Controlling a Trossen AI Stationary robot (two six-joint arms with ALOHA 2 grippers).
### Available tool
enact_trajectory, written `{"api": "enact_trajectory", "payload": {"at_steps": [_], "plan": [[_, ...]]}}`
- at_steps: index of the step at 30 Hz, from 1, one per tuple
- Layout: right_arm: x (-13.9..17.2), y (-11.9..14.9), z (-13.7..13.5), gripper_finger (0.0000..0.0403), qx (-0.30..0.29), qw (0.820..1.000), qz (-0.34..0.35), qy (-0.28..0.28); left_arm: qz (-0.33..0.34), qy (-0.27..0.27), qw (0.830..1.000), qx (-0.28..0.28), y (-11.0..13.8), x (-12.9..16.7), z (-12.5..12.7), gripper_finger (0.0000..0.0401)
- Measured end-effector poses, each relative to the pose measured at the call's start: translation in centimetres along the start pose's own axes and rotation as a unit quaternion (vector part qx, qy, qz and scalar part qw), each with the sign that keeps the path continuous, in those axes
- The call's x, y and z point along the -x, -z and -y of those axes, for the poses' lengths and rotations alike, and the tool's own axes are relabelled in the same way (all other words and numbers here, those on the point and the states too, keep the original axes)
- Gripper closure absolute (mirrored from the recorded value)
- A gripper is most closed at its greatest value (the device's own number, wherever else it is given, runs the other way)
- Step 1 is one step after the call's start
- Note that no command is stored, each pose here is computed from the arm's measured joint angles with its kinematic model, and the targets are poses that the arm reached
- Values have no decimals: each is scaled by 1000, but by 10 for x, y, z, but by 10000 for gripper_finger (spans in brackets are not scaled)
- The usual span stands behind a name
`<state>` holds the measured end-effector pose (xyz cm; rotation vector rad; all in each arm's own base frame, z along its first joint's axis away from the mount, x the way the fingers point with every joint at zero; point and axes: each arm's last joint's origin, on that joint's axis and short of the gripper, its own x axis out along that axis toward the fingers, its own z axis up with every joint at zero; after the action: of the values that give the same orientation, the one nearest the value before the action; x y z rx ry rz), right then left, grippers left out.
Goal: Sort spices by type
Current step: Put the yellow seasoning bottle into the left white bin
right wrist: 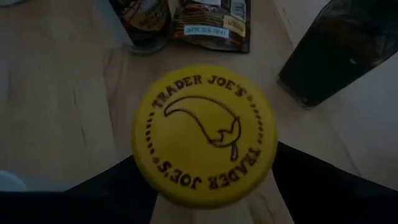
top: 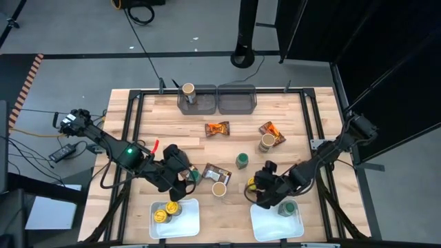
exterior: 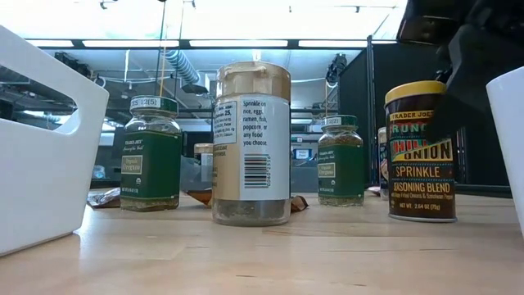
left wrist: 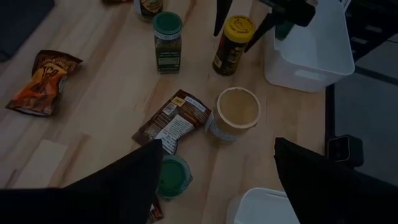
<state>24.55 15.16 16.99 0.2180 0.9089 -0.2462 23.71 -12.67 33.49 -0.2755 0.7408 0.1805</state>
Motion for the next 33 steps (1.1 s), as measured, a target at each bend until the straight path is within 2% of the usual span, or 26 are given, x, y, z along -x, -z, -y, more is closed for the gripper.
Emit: {"api": "enact_trajectory", "payload": {"at_steps": [5,10,19,26,30,33], "plan": [[-2,-3,3,112,8,1000,3,5,5,-6,1000,-1,0,0,0,91],[-3,-5,4,141,14,1000,4,7,6,-7,1000,-1,0,0,0,91],[-3,-5,4,227,20,1000,8,9,18,-19,1000,-4,-1,0,-1,91],[-2,-9,1,226,12,1000,19,-5,76,-16,997,-9,-10,1,4,91],[3,-19,-5,210,17,999,39,-9,114,1,993,-19,-18,2,9,91],[8,-28,-9,217,32,998,60,-6,135,5,991,-13,-25,1,8,91]]}}
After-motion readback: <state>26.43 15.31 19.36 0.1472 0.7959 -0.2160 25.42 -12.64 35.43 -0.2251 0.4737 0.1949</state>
